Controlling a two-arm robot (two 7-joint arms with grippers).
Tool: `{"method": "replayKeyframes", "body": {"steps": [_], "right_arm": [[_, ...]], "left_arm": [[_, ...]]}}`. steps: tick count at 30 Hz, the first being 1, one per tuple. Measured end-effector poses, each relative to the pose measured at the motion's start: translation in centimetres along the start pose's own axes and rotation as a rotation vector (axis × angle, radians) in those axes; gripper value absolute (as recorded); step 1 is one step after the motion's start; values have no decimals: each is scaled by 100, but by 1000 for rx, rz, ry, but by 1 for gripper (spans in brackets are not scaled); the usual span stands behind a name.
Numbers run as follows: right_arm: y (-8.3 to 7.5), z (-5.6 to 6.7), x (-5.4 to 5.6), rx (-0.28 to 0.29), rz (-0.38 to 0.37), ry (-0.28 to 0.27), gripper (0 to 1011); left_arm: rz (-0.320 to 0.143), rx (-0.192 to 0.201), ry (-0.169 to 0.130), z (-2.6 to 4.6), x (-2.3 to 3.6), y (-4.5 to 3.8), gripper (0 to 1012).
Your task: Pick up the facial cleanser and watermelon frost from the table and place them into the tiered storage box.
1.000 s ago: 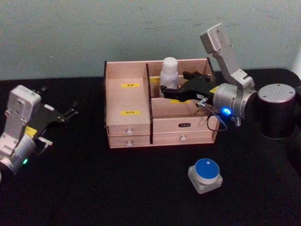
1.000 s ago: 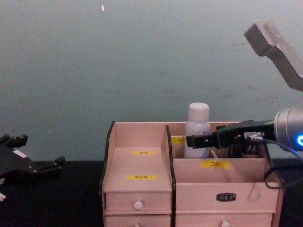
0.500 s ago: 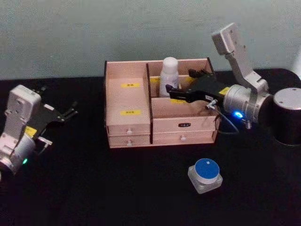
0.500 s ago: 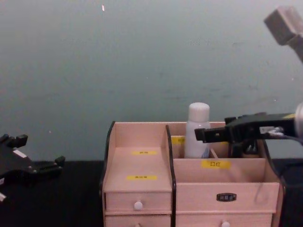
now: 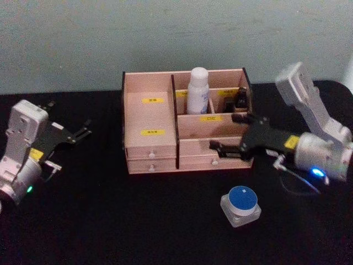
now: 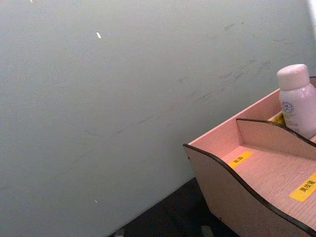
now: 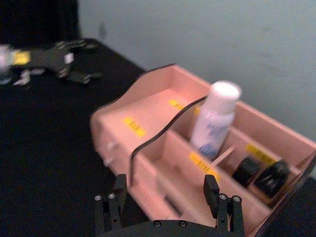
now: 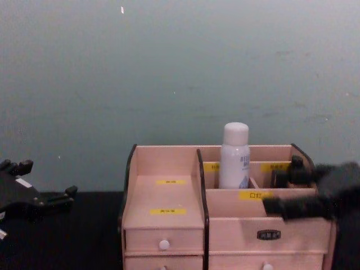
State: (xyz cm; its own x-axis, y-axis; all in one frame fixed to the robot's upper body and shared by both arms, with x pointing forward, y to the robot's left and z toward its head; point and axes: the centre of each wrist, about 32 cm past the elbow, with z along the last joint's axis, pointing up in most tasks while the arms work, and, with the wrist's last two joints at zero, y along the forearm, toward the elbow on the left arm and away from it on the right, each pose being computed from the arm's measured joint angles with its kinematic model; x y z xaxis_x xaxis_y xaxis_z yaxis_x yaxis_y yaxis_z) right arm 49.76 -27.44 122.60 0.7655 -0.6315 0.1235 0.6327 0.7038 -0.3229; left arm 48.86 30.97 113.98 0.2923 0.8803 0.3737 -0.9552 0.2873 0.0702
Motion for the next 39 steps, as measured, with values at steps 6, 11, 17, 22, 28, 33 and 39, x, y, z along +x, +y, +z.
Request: {"method": "replayKeyframes", "body": {"steps": [6, 11, 17, 22, 28, 33, 39], "right_arm": [[-218, -178, -53, -43, 96, -35, 1000], [-324, -253, -82, -82, 140, -52, 1000], [-408, -291, -116, -146, 161, -63, 1000], [-448, -298, -124, -199, 162, -66, 1000], [-448, -293, -128, -242, 157, -64, 1000], [-440, -275, -119, -255, 159, -65, 1000], [-420, -269, -109, -267, 161, -67, 1000]], "left_arm": [[0, 0, 0, 0, 0, 0, 1001], [0, 0, 0, 0, 0, 0, 1001], [0, 0, 0, 0, 0, 0, 1001], [0, 0, 0, 0, 0, 0, 1001], [0, 0, 0, 0, 0, 0, 1001], [0, 0, 0, 0, 0, 0, 1001], [0, 0, 0, 0, 0, 0, 1001]]}}
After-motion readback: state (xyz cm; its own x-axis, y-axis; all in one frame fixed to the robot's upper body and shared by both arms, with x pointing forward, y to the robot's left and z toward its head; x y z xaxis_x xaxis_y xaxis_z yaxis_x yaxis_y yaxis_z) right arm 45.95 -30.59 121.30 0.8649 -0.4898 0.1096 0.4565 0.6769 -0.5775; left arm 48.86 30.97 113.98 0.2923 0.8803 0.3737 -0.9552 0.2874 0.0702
